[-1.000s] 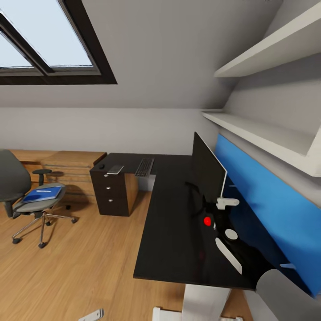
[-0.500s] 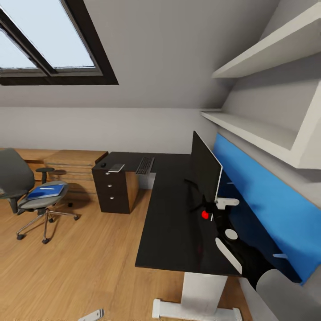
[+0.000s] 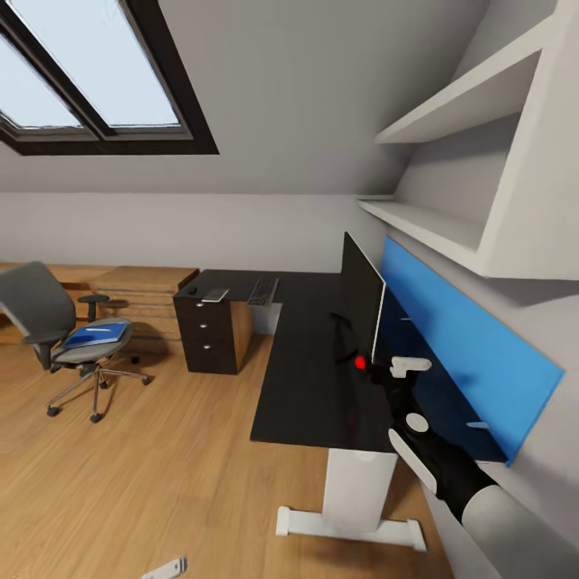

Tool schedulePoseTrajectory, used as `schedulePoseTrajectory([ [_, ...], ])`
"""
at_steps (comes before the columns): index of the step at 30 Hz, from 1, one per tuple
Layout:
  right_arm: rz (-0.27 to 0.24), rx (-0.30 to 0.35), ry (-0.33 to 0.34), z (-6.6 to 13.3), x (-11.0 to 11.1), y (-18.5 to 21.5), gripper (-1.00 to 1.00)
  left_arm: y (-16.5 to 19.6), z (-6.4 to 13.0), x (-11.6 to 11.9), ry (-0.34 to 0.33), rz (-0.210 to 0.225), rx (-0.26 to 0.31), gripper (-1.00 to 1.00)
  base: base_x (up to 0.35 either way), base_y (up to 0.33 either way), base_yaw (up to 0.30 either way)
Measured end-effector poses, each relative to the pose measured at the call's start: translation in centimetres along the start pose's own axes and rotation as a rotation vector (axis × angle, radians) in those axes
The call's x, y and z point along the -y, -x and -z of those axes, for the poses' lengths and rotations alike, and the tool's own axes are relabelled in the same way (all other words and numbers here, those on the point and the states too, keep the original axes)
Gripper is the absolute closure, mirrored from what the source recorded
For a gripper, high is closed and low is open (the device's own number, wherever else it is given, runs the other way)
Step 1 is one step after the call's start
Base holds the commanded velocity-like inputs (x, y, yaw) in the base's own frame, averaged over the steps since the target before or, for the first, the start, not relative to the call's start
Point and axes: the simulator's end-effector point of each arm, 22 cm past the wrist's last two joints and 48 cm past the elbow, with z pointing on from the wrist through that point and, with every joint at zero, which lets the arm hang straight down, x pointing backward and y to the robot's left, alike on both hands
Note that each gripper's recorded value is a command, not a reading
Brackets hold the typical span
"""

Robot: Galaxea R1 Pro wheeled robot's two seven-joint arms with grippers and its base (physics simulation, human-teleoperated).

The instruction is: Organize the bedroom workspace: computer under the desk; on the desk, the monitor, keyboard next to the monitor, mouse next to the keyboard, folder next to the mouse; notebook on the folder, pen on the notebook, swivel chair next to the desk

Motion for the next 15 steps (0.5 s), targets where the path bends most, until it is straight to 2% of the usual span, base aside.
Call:
schedulePoseTrajectory([
  [11, 0.001, -0.002, 0.006, 0.03, -0.19, -0.11, -1.00, -0.02, 0.05, 0.14, -0.002, -0.002, 0.001, -1.00, -0.339, 0.000, 0.000],
  [15, -0.007, -0.004, 0.011, 0.13, -0.92, -0.16, -1.00, -0.04, 0.04, 0.14, -0.002, -0.002, 0.000, -1.00, -0.339, 0.000, 0.000],
])
